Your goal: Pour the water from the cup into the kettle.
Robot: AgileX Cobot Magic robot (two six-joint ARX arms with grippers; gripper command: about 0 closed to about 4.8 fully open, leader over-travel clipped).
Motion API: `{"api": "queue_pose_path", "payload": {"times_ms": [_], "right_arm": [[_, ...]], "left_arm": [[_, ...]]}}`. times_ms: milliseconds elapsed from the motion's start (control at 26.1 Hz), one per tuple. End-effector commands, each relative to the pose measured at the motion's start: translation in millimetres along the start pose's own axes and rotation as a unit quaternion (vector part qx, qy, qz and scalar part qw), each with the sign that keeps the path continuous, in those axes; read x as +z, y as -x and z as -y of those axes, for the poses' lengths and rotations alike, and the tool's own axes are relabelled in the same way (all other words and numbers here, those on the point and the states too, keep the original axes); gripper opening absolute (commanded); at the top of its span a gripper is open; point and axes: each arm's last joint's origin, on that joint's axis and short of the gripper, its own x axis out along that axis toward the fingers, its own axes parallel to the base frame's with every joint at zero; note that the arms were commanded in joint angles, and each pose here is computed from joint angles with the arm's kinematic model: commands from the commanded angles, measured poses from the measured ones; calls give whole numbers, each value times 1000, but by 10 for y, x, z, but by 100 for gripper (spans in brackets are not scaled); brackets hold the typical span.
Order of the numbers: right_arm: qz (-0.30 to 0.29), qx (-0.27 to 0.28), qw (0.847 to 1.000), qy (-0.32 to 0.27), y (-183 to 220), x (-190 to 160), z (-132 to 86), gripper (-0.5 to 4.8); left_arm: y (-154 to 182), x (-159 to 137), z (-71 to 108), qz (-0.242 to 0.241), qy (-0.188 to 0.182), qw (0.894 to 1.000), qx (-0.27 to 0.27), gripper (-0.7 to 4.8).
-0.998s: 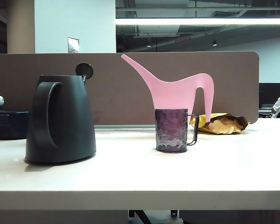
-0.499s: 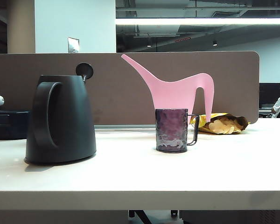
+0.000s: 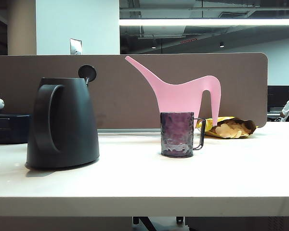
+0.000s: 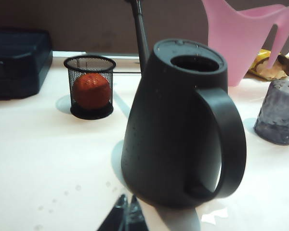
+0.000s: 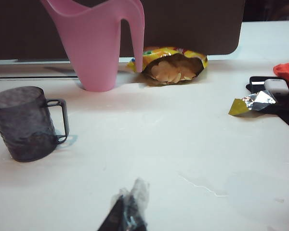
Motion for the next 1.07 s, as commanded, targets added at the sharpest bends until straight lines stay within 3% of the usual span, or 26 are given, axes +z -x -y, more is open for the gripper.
{"api": "queue_pose_path", "payload": {"times_ms": [38,345,1075], "right_arm": [[15,-1,1000,4,-9,-2,1,-8],[24,-10,999,28,-15,-11,7,-8],[5,-10,1000,28,-16,-45,8,-8]], "left_arm": [[0,64,3,36,-20,999,-2,-5],[7,128,5,69,-29,997,1,-5],[4,107,4,58,-23,998,0,-5]]}}
